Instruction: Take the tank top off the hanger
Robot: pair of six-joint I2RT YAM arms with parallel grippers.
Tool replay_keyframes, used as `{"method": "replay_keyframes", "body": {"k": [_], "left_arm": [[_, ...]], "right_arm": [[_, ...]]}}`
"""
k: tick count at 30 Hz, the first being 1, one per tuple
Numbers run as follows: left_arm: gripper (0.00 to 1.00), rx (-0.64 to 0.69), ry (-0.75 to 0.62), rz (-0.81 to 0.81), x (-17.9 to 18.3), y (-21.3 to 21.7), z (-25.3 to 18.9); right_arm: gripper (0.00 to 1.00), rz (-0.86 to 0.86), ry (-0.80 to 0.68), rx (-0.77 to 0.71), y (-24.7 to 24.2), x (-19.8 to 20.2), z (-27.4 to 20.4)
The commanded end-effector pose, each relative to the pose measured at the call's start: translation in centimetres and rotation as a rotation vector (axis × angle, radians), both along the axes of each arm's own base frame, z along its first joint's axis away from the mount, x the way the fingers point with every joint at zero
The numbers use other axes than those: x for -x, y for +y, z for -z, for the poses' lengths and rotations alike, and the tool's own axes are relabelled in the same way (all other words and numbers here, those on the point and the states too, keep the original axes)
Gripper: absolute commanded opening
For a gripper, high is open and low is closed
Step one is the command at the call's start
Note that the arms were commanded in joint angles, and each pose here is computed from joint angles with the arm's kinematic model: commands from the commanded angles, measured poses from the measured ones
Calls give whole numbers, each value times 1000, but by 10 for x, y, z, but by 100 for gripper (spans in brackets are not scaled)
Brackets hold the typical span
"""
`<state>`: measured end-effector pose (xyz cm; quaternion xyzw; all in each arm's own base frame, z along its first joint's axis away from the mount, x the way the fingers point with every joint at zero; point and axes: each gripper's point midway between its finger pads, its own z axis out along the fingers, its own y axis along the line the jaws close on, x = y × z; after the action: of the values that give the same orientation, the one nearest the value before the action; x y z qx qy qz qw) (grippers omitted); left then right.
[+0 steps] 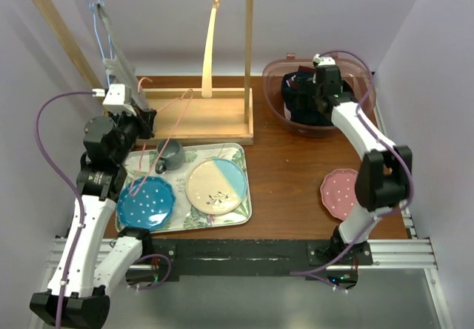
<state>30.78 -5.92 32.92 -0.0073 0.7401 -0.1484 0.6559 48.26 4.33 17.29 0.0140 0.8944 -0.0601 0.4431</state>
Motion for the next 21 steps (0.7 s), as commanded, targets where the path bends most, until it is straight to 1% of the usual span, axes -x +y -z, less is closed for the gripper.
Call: {"method": "replay_keyframes", "body": {"k": [1, 2, 3, 4, 5, 6, 7, 8, 10, 11, 14, 18, 21], "left_arm": [[0, -37, -91, -38, -12, 8, -58], [0, -38, -106, -35, -14, 8, -69], [0, -42, -95, -31, -20, 6, -67], [0, -49, -112, -25, -23, 5, -73], [0, -51, -134, -20, -25, 4, -83], [0, -58, -133, -19, -33, 4, -83], [0, -66, -136, -19, -36, 4, -87], [0, -66, -158, -37, -38, 7, -102], [0, -71, -135, -54, -51, 9, -103], [0, -70, -149, -84, -58, 13, -113], [0, -66, -201, -137, -70, 21, -137], [0, -87, -243, -155, -91, 23, -167], [0, -109, -265, -153, -108, 22, -184]], "right_arm": [[99, -47, -86, -134, 17, 58, -56], [99, -61, -96, -143, 21, 68, -61], [99, -78, -150, -165, 24, 81, -83], [99, -112, -143, -191, 31, 92, -79], [99, -140, -163, -228, 41, 100, -84], [98, -164, -188, -251, 46, 109, -91], [99, -199, -205, -282, 52, 126, -92], [99, -225, -241, -323, 61, 133, -100], [99, -276, -269, -373, 72, 152, -99], [99, -327, -282, -407, 87, 158, -102], [99, -349, -270, -417, 98, 168, -98], [99, -349, -274, -418, 98, 174, -100], [99, -337, -318, -419, 91, 180, -109]]}}
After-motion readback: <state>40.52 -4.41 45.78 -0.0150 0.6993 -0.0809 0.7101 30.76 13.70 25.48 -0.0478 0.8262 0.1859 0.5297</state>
